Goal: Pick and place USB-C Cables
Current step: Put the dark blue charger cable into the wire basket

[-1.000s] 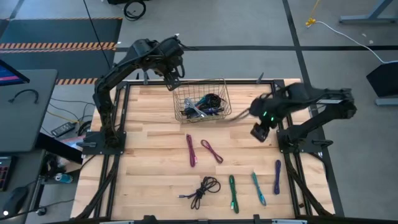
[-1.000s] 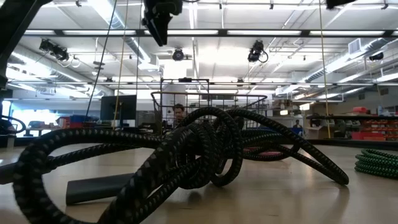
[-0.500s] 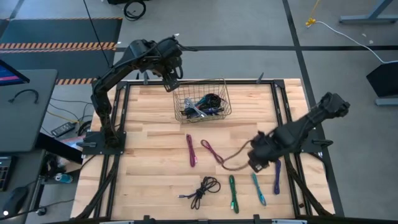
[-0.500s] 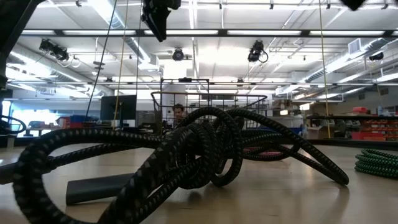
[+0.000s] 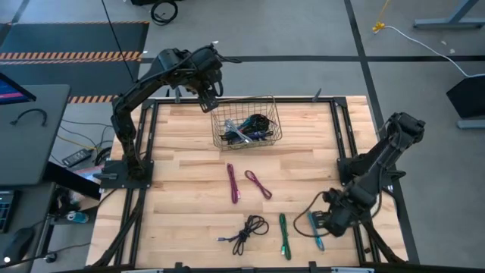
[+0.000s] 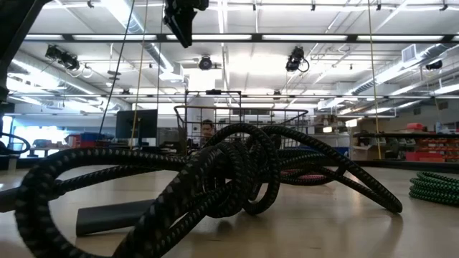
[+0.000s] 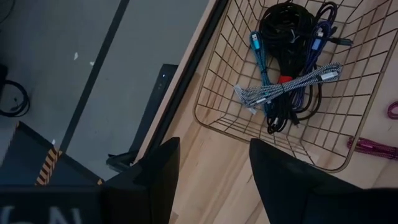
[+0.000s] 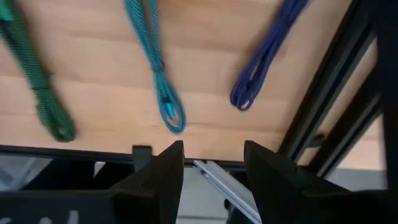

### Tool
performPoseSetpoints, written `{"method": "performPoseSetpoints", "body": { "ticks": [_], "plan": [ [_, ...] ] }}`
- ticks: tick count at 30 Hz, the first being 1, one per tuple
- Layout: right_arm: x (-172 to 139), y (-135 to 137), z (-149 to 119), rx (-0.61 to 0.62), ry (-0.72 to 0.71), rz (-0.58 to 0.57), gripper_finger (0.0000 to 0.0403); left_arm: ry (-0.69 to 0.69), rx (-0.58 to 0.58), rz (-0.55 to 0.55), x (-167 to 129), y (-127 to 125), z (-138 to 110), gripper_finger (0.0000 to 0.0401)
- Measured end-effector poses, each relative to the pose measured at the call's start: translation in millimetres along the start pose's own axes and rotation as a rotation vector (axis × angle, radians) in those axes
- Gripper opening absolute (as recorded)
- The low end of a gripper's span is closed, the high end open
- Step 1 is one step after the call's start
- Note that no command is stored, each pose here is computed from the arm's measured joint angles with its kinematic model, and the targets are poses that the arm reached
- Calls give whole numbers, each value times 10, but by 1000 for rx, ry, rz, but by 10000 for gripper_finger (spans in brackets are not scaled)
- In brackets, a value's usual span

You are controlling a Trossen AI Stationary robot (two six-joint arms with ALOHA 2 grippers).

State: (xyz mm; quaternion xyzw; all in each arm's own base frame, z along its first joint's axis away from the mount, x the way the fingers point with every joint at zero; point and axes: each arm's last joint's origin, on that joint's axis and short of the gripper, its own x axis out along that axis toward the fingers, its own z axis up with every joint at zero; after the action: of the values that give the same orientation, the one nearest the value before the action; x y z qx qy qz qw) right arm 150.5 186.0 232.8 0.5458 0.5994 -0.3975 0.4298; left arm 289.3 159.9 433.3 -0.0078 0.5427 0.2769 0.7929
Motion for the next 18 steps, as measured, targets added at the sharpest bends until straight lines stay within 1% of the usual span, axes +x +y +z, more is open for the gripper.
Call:
{"method": "performPoseSetpoints", "body": {
  "ticks": [1, 3, 6, 18],
  "plan": [
    [69, -20, -3, 1, 16, 1, 174, 0, 0, 0, 0, 0, 0, 199],
    [192, -51, 16, 1, 50, -40, 174, 0, -1, 0, 0, 1, 0, 199],
    [341, -85, 91, 14, 45, -79, 174, 0, -5, 0, 0, 0, 0, 199],
    [615, -246, 294, 28, -14, -160, 174, -2, -9, 0, 0, 0, 2, 199]
  ]
}}
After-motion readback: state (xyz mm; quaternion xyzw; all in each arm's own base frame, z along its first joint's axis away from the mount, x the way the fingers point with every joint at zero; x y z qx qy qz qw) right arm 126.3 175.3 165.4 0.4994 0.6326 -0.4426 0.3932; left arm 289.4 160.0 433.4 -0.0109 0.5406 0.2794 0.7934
